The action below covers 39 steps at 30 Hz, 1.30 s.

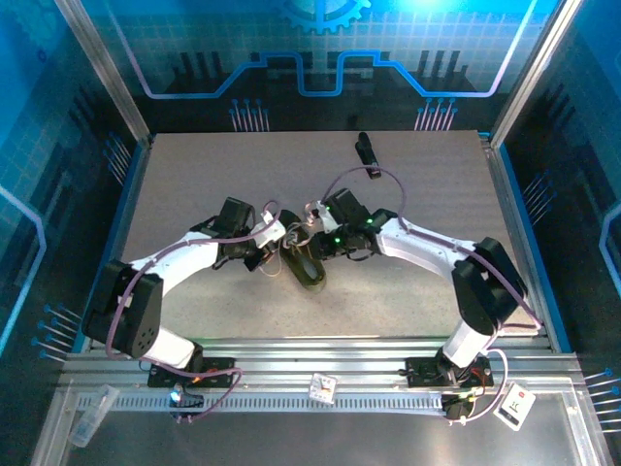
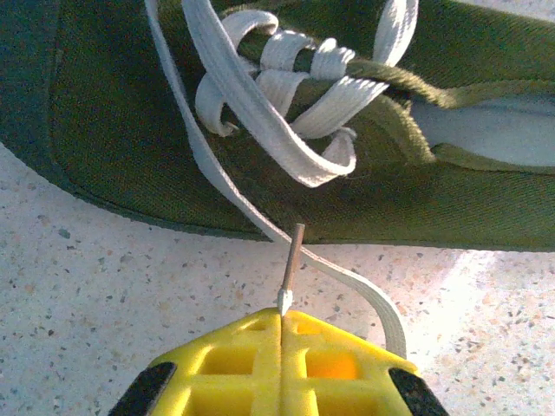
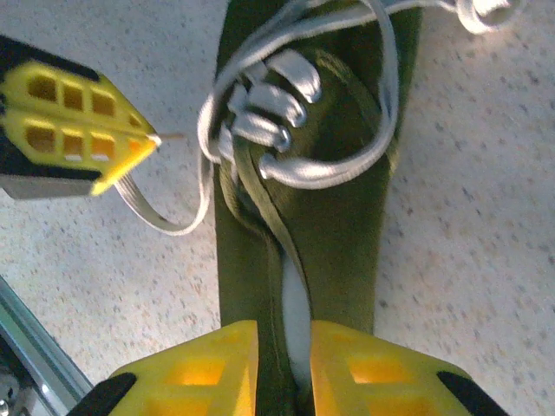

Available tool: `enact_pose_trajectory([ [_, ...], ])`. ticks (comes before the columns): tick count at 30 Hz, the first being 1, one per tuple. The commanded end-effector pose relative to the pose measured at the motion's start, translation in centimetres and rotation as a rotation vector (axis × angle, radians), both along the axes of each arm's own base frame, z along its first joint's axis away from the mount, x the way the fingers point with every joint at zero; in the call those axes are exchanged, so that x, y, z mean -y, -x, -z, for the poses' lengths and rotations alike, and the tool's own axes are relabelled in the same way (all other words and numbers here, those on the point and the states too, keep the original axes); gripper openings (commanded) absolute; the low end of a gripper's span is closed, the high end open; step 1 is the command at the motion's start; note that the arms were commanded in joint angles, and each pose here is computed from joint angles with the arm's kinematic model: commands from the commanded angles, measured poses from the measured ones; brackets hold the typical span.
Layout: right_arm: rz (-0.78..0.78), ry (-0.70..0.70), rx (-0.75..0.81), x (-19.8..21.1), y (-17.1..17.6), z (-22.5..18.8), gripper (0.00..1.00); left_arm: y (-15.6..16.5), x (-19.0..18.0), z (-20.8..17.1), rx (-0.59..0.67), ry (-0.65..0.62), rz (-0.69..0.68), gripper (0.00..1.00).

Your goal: Tie the shoes

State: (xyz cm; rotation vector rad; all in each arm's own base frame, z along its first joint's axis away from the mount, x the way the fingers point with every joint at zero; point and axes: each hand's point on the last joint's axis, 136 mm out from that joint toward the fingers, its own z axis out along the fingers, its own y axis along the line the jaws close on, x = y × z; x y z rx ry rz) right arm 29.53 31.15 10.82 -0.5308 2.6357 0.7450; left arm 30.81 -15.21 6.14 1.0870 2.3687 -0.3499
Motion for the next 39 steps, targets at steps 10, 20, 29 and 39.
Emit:
enact_pose_trajectory([
  [10, -0.018, -0.069, -0.018, -3.3, -3.1, -0.4, 0.22, -2.8, 1.1, -1.1, 0.088, 0.033, 0.045, 0.0],
  [20, -0.01, -0.076, -0.037, -4.0, -4.1, 0.3, 0.22, -2.9, 2.3, -2.1, 0.11, 0.09, 0.102, 0.0],
  [29, 0.012, -0.101, -0.047, -3.9, -4.8, 0.1, 0.23, -3.2, 3.1, -1.8, 0.125, 0.12, 0.147, 0.0],
  [39, 0.031, -0.116, -0.069, -3.7, -5.8, 0.5, 0.23, -3.2, 3.7, -2.2, 0.141, 0.128, 0.209, 0.0],
])
